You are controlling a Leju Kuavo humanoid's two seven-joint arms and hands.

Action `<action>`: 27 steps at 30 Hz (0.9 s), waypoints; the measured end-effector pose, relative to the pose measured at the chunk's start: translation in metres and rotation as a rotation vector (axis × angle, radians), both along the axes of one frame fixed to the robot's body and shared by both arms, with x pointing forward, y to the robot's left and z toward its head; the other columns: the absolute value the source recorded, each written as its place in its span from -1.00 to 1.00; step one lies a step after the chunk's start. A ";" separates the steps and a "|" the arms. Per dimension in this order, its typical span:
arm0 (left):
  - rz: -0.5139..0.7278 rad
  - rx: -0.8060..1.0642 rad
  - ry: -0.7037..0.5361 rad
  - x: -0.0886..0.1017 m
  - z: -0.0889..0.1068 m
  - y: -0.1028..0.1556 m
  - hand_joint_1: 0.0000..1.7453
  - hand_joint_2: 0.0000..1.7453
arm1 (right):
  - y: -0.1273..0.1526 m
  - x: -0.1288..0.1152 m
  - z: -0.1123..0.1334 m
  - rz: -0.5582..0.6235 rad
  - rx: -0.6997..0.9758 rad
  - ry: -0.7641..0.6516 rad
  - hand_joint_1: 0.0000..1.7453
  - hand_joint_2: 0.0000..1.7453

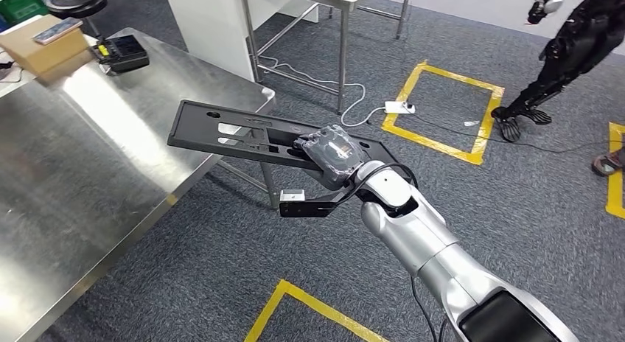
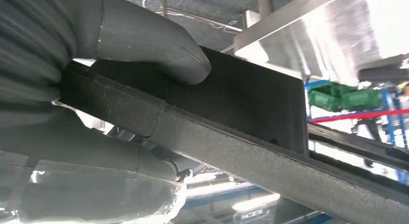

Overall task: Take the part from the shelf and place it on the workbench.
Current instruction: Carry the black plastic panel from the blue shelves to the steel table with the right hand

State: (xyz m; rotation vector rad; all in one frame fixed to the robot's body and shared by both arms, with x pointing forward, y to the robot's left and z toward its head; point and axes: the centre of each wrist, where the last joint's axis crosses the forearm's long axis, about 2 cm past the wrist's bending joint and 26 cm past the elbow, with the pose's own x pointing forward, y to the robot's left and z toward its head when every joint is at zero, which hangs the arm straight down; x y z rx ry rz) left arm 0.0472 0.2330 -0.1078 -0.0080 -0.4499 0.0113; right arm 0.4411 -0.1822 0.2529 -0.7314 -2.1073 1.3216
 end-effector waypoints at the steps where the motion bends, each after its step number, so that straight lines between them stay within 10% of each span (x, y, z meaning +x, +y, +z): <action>1: -0.001 0.001 0.000 0.000 0.000 0.000 -1.00 1.00 | 0.000 0.000 -0.001 -0.001 -0.001 0.002 1.00 1.00; 27: -0.009 -0.010 -0.002 0.000 0.000 -0.002 -1.00 1.00 | -0.005 0.000 -0.002 -0.014 -0.008 0.003 1.00 1.00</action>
